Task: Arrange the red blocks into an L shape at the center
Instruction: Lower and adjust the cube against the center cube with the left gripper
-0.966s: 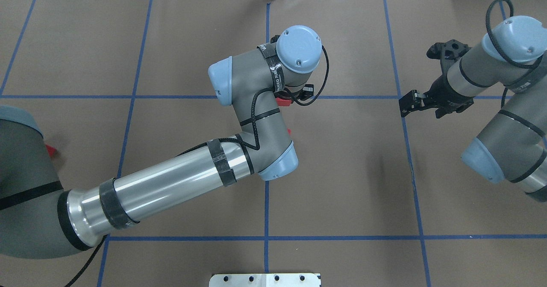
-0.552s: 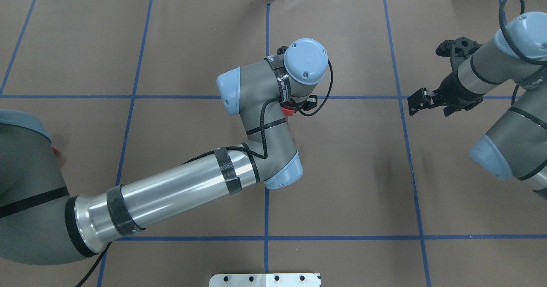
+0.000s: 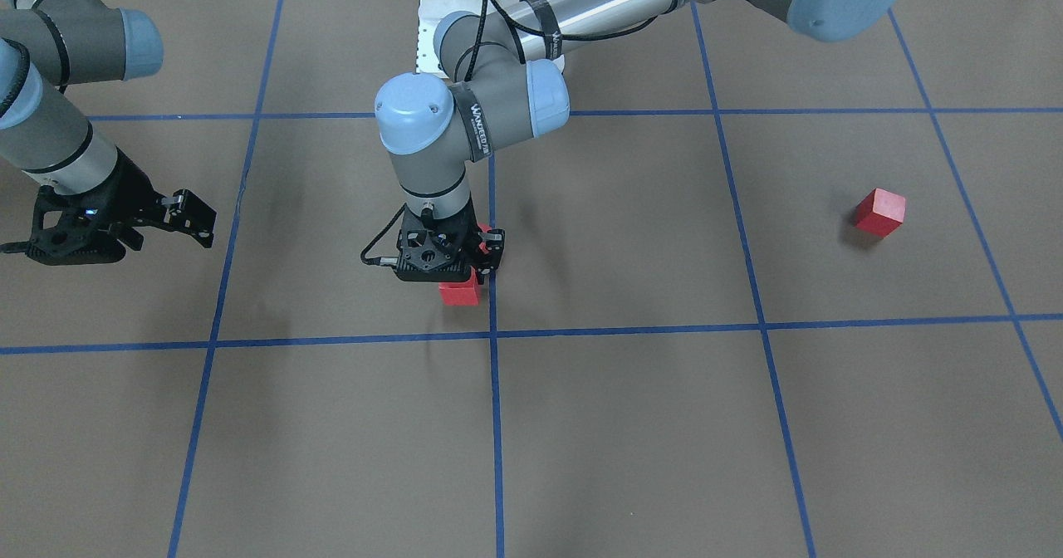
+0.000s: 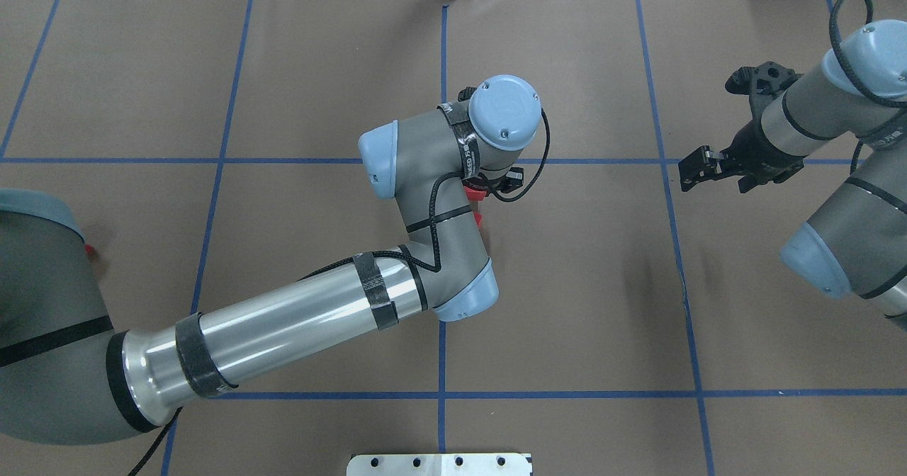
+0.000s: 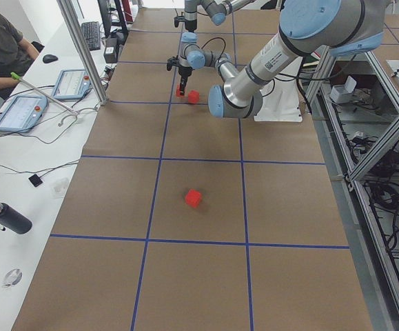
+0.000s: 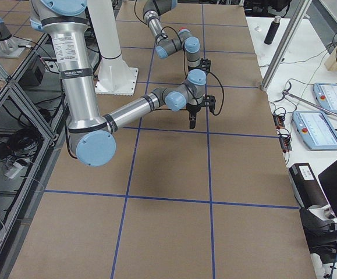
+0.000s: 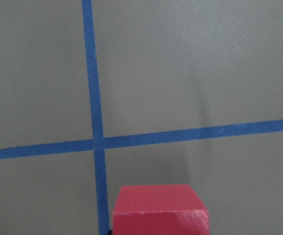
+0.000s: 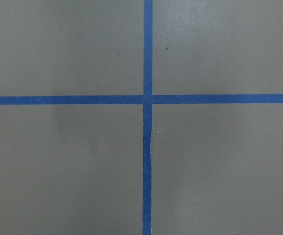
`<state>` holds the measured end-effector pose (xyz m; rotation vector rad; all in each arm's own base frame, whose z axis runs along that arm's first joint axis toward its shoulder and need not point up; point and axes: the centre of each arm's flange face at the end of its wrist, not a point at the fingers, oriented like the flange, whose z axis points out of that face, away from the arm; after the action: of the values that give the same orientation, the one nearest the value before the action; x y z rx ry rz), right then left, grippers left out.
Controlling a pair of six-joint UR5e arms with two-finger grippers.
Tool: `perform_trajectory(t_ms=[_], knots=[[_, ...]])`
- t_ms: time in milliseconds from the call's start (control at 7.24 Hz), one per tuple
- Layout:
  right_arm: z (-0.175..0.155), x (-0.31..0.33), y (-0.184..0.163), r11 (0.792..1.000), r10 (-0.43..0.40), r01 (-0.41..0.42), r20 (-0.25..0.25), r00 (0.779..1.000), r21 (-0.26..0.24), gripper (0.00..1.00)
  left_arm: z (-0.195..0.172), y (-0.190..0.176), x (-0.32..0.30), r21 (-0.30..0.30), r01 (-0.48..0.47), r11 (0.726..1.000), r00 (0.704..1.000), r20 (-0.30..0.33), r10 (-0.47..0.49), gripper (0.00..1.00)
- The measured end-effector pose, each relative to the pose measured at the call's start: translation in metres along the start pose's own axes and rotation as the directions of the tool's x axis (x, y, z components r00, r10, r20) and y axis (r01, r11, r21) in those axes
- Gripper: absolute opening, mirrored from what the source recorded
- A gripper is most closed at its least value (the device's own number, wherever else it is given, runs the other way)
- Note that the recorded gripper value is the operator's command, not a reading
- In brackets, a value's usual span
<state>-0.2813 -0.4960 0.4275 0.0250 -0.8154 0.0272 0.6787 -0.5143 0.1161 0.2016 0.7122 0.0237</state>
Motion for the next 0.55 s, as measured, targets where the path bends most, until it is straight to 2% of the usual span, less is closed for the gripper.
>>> perform_trajectory(t_ms=[276,552], knots=[[0.0005,0.0000,-0.0003,1.000,0.000,0.000,-0.001,1.000,0.000,1.00,0.0027,0.0024,-0.0015,-0.017,0.001,1.000,1.000,-0.004,-0.001,0.00],[0.0015,-0.0005,-0.0001,1.000,-0.001,0.001,-0.001,1.000,-0.001,1.00,0.0068,0.0079,-0.0034,-0.065,0.003,0.998,1.000,-0.023,-0.004,0.00]])
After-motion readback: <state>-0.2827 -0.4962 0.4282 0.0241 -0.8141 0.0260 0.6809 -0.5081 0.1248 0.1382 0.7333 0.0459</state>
